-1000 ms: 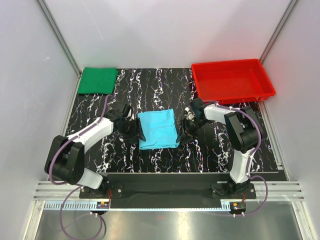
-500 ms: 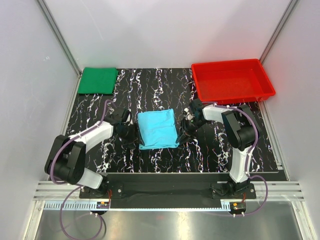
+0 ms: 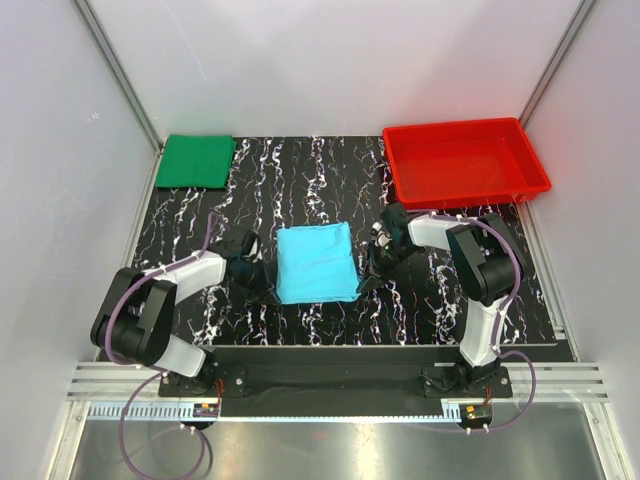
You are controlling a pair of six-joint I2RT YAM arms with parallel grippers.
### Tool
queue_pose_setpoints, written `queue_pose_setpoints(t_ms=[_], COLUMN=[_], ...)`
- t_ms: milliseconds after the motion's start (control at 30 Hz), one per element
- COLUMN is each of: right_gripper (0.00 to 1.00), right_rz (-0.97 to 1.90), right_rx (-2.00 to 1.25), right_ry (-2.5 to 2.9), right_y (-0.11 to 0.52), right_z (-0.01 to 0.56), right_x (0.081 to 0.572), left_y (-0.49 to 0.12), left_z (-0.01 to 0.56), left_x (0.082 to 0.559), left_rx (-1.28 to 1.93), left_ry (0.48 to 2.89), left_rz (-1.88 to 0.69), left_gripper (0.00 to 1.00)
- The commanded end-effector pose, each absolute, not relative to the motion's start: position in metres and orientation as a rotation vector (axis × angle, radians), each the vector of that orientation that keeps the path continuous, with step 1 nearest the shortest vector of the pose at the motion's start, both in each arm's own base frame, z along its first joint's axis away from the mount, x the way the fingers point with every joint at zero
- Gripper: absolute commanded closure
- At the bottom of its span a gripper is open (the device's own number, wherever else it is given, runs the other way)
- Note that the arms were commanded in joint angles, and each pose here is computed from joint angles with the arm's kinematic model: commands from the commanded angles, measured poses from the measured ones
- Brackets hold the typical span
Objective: Fold and stack the t-shirts
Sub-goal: Fold the tshirt
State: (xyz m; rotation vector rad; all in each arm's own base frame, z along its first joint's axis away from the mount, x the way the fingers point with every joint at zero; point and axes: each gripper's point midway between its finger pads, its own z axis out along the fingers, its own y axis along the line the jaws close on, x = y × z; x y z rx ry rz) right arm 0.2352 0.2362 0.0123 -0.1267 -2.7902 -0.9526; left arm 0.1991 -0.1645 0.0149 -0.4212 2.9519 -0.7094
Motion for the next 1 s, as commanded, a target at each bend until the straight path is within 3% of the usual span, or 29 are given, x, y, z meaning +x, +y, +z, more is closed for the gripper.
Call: queue_pose_setpoints(t_ms=[0,33,100,133,233,367,567,967], right_gripper=[1.0,0.81,0.66,0.5,0.39,0.36,0.39,0.46], right_rz=[-0.969,-0.944,-0.924,-0.917,-0.926,-0.909,-0.844,-0.822], right_rx=[-0.113,-0.101,-0.055,-0.02,0.045,0.079,0.125,0.149], right_ry=[-2.823,-2.832,-2.917,-2.955,-3.057,-3.142,-3.215,-3.215], right_y=[0.238,0.236,0.234,0.233,0.235,0.244,0.251,0.254], right_z=[0.017,0.018,0.032,0.037,0.055,0.062,0.054,0.042], right_x=[0.242,0.243,0.26,0.267,0.296,0.345,0.397,0.419], left_y=[-0.165,-0.164,-0.166,-0.164,-0.162,-0.151,-0.14,-0.151], left_z=[0.016,0.02,0.043,0.053,0.092,0.119,0.096,0.061], left_x=[0.199,0.197,0.209,0.21,0.234,0.283,0.356,0.411], left_rx=[-0.403,-0.401,-0.35,-0.339,-0.262,-0.229,-0.234,-0.255], left_ry=[2.954,2.966,2.89,2.881,2.775,2.689,2.68,2.711], left_rz=[-0.728,-0.72,-0.737,-0.73,-0.708,-0.711,-0.755,-0.861], left_gripper=[0.83,0.68,0.48,0.44,0.34,0.34,0.38,0.4])
